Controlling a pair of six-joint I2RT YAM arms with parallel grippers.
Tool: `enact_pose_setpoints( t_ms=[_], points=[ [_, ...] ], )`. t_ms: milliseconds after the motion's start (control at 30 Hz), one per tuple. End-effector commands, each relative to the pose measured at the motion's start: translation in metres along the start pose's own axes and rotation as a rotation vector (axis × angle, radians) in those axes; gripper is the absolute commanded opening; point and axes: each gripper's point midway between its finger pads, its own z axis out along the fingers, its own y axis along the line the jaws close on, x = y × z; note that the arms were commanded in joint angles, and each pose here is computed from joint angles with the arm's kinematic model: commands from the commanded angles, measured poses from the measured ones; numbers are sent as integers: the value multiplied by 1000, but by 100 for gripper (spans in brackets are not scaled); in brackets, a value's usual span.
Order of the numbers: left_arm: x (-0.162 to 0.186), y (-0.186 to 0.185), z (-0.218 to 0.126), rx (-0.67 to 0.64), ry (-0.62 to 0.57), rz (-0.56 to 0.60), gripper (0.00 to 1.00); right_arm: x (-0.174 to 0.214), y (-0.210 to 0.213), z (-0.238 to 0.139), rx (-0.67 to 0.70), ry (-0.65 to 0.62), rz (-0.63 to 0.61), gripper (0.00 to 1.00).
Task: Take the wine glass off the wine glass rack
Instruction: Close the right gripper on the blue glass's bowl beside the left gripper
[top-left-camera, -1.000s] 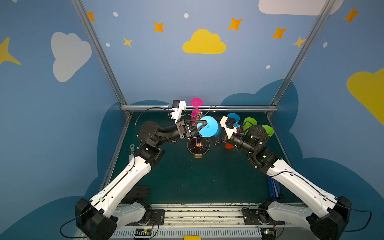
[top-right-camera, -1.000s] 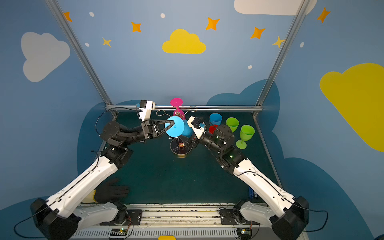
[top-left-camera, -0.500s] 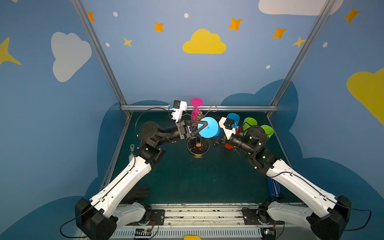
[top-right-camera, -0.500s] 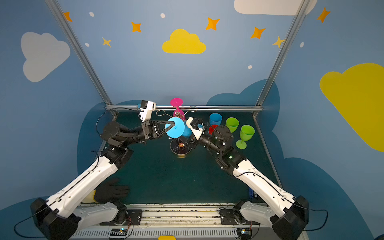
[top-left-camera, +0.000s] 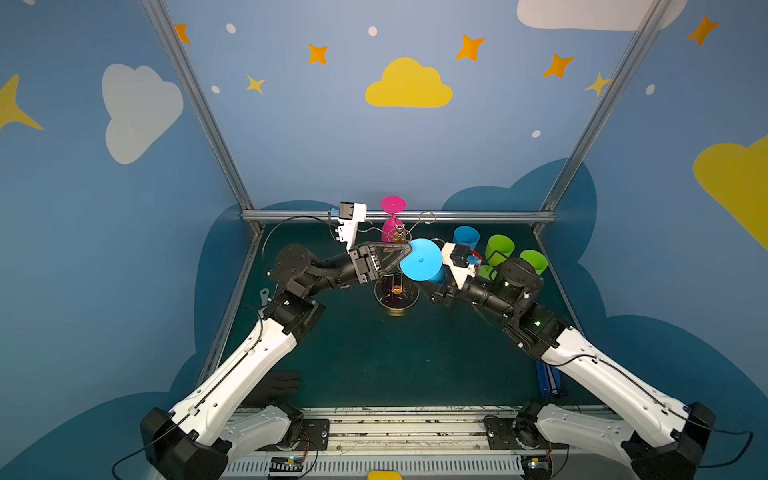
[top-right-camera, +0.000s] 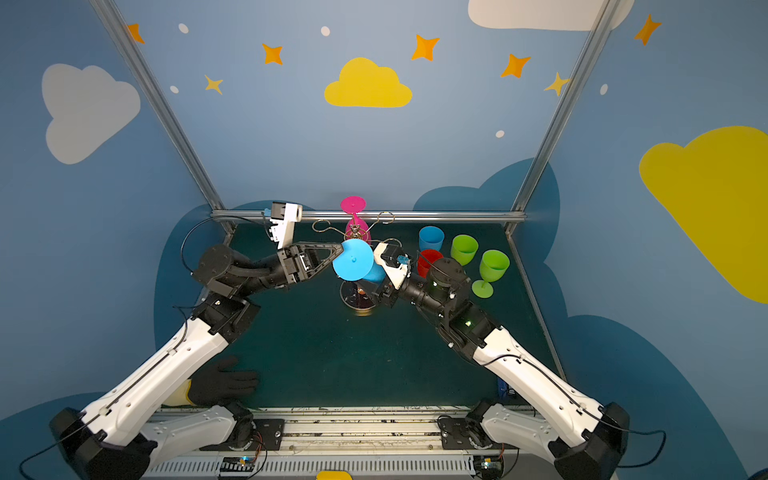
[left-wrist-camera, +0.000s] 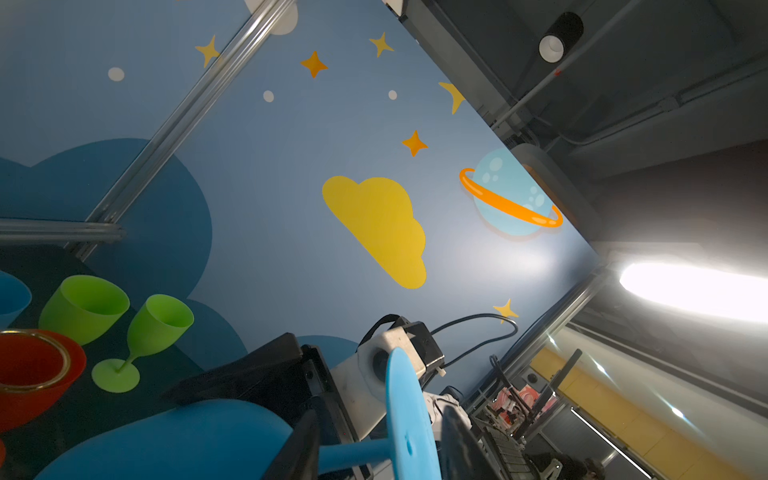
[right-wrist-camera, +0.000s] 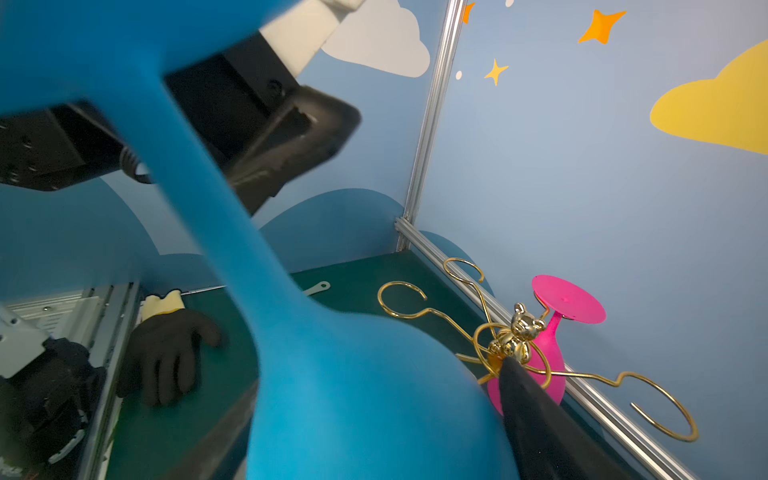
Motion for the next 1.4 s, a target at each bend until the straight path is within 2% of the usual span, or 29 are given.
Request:
enact_pose_setpoints(
  t_ms=[0, 100, 200, 267, 433, 533, 633, 833, 1067, 1367],
  points=[
    [-5, -2, -9, -44, -43, 156, 70, -11, -4, -11, 39, 36, 51, 42],
    [-5, 9, -20, -145, -72, 282, 78, -14, -6, -21, 62, 85, 86, 37],
    [-4, 24, -33, -233, -113, 427, 79, -16, -5, -32, 76, 126, 113, 34],
    [1, 32, -39, -267, -112, 571, 79, -14, -5, -39, 88, 163, 122, 32],
    [24, 46, -36, -283, -21, 935, 73, -4, -3, -48, 107, 272, 164, 30],
    [35, 46, -32, -280, 26, 1088, 68, 3, 1, -49, 94, 333, 192, 28],
    [37, 42, -30, -284, 12, 1198, 67, 11, 6, -48, 77, 386, 212, 26],
    [39, 36, -29, -288, 9, 1275, 66, 26, 20, -42, 26, 460, 226, 23],
    [36, 34, -32, -308, -22, 1273, 61, 40, 36, -32, -22, 513, 244, 21],
    [41, 34, -35, -302, -2, 1249, 40, 43, 47, -23, -53, 527, 253, 22]
  ],
)
